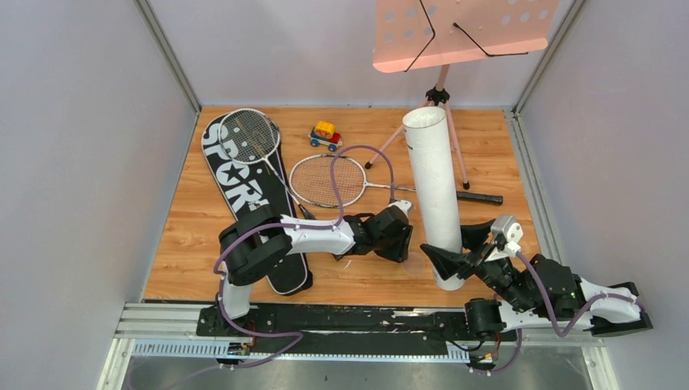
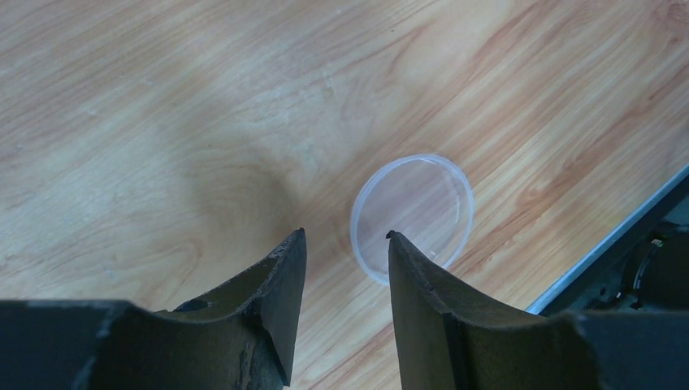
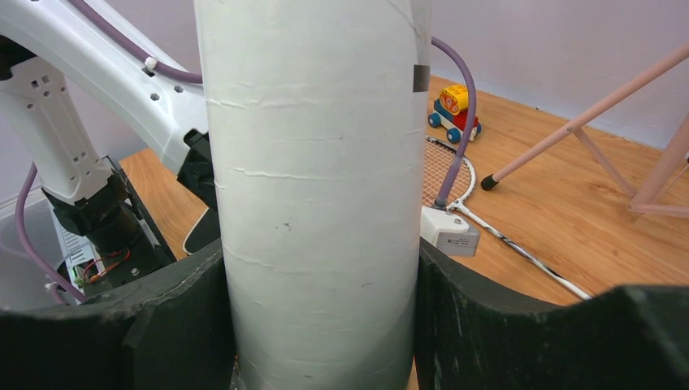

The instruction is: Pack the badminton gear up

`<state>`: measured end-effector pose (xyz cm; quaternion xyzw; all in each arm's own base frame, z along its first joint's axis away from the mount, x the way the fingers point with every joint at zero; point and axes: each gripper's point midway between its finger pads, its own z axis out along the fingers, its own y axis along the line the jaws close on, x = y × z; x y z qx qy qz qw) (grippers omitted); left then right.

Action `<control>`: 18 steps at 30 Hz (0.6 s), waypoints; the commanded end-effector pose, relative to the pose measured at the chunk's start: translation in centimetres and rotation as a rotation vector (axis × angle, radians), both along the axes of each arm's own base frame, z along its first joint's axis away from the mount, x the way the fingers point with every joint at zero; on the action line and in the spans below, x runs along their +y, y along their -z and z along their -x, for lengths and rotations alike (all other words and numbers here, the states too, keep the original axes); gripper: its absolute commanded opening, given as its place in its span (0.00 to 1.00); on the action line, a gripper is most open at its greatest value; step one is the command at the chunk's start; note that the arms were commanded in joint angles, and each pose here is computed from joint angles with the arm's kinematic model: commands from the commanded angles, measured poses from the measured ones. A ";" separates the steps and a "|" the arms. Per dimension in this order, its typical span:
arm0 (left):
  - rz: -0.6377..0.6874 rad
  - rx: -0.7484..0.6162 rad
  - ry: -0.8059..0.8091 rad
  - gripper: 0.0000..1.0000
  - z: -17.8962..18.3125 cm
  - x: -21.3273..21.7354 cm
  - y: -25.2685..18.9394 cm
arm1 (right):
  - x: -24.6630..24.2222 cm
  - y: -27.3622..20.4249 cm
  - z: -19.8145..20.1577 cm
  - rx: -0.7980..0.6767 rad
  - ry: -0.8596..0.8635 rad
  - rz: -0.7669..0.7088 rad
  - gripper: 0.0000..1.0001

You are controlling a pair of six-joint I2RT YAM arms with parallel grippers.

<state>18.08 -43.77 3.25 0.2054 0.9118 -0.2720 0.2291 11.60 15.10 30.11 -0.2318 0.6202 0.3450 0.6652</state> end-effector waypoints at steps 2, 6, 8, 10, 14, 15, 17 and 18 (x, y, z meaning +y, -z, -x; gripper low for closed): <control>0.042 -0.048 0.010 0.49 -0.1 -2.4 -1.1 | -0.4 -1.8 0.2 0.012 -0.017 -0.082 0.17; -0.018 -0.060 0.000 0.47 0.0 -2.1 -0.2 | -0.4 -1.8 0.3 0.012 -0.019 -0.080 0.17; -0.053 -0.072 -0.012 0.46 -0.1 -1.8 0.0 | -0.4 -1.8 0.3 0.013 -0.019 -0.082 0.17; -0.089 -0.089 -0.023 0.45 -0.1 -1.3 0.2 | -0.4 -1.8 0.3 0.013 -0.018 -0.083 0.17; -0.167 -0.122 -0.038 0.39 -0.1 -0.4 0.5 | -0.4 -1.6 0.2 0.016 -0.017 -0.083 0.17; -0.186 -0.126 -0.035 0.38 0.1 -0.2 0.8 | -0.4 -1.6 0.2 0.016 -0.017 -0.082 0.17; -0.225 -0.140 -0.042 0.34 0.0 0.1 1.0 | -0.4 -1.6 0.2 0.018 -0.017 -0.083 0.17; -0.243 -0.148 -0.049 0.32 -0.2 0.4 1.0 | -0.4 -1.6 0.3 0.019 -0.018 -0.083 0.17</control>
